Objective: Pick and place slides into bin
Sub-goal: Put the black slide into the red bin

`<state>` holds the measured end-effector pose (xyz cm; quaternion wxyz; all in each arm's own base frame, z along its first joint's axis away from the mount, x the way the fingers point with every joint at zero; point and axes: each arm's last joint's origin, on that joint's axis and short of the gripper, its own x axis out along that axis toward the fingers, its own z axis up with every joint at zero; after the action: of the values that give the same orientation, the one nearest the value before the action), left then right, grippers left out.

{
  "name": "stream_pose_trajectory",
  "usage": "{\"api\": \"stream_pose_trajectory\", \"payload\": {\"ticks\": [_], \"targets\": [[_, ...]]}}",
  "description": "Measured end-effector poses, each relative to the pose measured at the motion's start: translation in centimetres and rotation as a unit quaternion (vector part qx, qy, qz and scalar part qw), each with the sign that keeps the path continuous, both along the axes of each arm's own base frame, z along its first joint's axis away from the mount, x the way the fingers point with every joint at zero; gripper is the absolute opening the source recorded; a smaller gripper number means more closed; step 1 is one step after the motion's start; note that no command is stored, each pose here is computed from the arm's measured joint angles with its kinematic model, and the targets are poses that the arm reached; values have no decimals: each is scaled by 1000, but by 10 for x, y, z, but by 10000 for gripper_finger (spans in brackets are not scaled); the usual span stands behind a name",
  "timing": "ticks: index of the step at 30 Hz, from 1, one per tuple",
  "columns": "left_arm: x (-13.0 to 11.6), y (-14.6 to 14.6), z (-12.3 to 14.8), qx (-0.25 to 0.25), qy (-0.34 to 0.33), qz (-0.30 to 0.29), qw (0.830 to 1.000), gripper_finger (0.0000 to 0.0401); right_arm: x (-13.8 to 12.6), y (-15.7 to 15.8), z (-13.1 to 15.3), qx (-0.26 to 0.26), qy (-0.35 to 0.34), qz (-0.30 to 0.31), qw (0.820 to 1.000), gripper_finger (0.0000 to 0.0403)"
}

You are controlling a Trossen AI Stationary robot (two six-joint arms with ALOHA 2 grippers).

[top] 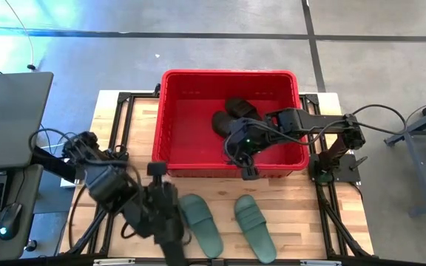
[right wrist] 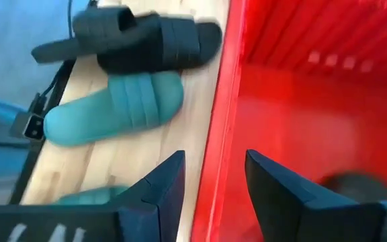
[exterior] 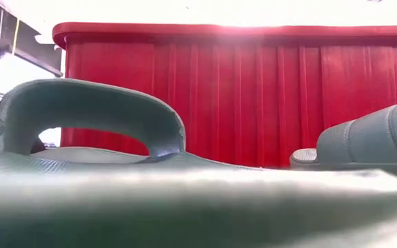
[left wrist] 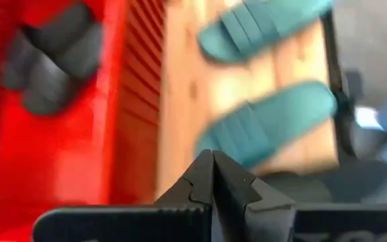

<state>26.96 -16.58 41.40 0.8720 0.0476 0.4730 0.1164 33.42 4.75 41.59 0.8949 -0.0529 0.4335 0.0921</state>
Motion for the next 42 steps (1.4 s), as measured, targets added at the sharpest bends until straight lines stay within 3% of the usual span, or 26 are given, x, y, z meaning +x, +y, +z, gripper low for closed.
{"api": "stream_pose_trajectory", "payload": {"ticks": [6, 12, 17, 20, 24, 28, 34, 39, 42], "targets": [[15, 22, -1, 43, 36, -49, 997, 0, -15, -2, -10, 5, 95, -27, 995, 143], [33, 22, -19, -38, 119, -118, 985, 24, -17, 9, -10, -6, 95, 28, 995, 131], [41, 5, -37, -124, 181, -163, 962, 80, -12, 16, -7, -23, 55, 71, 996, 129], [43, -12, -48, -170, 211, -151, 951, 121, -11, 17, -5, -21, 44, 71, 996, 130], [48, -44, -78, -176, 255, -132, 942, 163, -11, 17, -5, -23, 44, 74, 996, 129], [54, -72, -105, -193, 274, -84, 939, 178, -11, 17, -6, -17, 47, 65, 997, 129], [58, -100, -146, -190, 308, 19, 932, 155, -12, 18, -6, 10, 55, 27, 998, 129], [50, -113, -170, -151, 352, 70, 921, 119, -12, 19, -6, 14, 56, 23, 998, 129], [50, -120, -177, -138, 326, 90, 931, 103, -11, 20, -5, 16, 51, 22, 998, 129]]}}
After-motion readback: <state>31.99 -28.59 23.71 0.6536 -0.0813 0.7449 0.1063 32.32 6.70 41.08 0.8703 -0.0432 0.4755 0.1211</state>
